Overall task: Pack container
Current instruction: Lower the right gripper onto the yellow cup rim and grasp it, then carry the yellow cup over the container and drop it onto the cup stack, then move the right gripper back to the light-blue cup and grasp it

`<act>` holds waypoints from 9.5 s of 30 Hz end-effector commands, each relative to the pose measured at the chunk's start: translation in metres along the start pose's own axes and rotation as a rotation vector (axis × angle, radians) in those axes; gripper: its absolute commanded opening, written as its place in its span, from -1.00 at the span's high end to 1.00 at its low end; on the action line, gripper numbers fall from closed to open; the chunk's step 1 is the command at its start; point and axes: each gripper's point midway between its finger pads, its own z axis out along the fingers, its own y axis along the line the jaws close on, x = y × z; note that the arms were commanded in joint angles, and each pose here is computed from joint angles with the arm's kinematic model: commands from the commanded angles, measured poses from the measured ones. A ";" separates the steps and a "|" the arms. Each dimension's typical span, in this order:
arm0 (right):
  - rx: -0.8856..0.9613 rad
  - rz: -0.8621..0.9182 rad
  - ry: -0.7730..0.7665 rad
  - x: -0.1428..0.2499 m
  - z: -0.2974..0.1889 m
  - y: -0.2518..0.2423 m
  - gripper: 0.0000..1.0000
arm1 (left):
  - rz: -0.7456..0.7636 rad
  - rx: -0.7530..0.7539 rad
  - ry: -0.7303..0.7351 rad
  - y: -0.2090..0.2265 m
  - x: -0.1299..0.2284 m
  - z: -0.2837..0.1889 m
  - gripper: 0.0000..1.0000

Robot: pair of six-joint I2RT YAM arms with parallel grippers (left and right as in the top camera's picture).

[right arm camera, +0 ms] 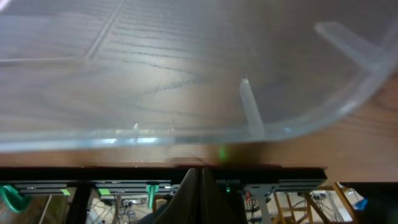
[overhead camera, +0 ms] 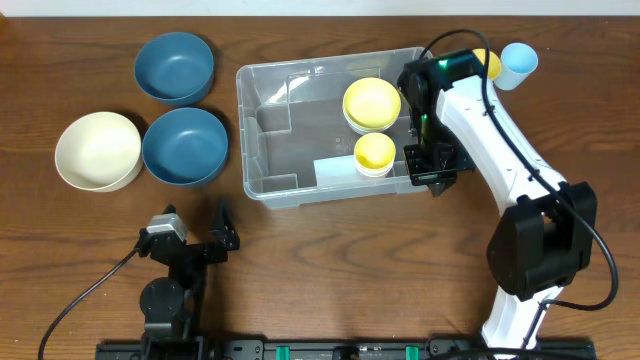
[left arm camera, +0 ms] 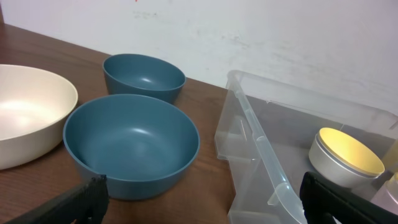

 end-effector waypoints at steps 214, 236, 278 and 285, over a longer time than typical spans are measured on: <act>-0.344 0.668 -0.929 -0.137 -0.127 -0.149 -0.36 | 0.016 -0.028 0.041 0.008 0.014 0.001 -0.96; -0.386 0.790 -0.963 -0.237 -0.049 -0.243 -0.26 | 0.016 -0.028 0.041 0.008 0.014 0.001 -0.96; -0.277 0.818 -0.864 -0.208 -0.070 -0.254 0.98 | 0.016 -0.028 0.041 0.008 0.014 0.001 -0.96; -0.311 0.706 -1.008 -0.142 -0.165 -0.226 0.98 | 0.016 -0.028 0.041 0.008 0.014 0.001 -0.96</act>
